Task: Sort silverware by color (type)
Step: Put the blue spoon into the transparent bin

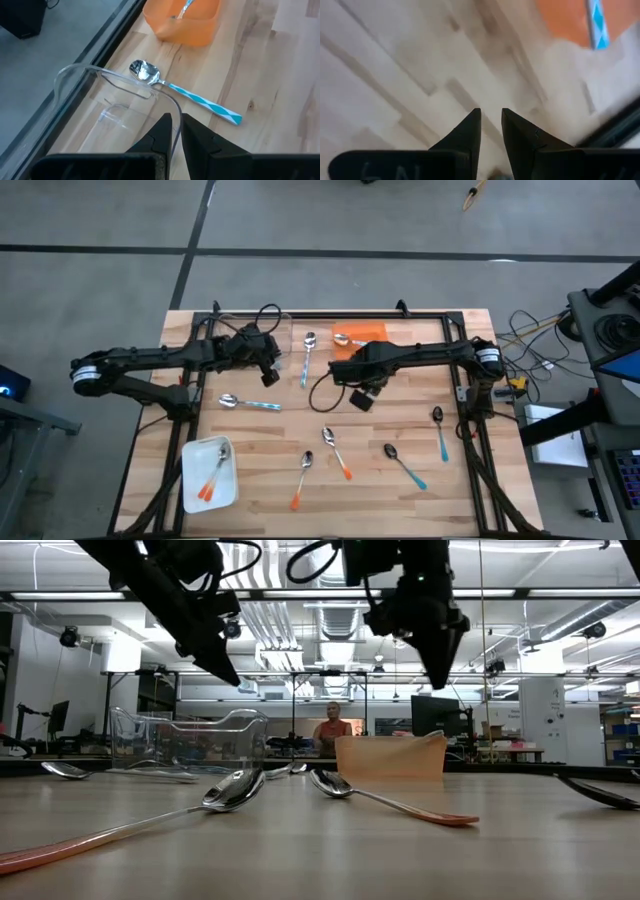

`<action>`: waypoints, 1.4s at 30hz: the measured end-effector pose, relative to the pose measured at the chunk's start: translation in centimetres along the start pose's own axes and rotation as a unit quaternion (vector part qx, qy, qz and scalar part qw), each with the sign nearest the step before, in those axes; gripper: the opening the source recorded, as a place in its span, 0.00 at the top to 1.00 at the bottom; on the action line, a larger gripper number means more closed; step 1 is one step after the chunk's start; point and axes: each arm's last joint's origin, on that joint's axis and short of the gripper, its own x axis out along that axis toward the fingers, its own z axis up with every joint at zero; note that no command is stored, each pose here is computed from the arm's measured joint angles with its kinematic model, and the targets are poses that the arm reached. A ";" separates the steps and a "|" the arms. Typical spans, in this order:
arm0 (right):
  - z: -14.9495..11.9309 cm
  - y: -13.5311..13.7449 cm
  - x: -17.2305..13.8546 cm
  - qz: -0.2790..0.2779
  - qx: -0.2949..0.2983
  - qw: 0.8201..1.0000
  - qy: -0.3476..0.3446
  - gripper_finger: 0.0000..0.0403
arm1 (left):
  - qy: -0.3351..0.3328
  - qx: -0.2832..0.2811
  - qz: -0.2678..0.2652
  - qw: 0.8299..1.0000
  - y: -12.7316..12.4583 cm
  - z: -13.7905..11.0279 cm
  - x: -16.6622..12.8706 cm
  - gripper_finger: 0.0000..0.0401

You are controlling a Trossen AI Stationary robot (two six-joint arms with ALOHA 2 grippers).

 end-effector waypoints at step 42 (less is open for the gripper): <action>-14.7 3.5 5.4 0.230 0.112 0.966 0.034 0.82 | -0.003 0.010 0.000 1.000 -0.2 0.2 0.7 0.94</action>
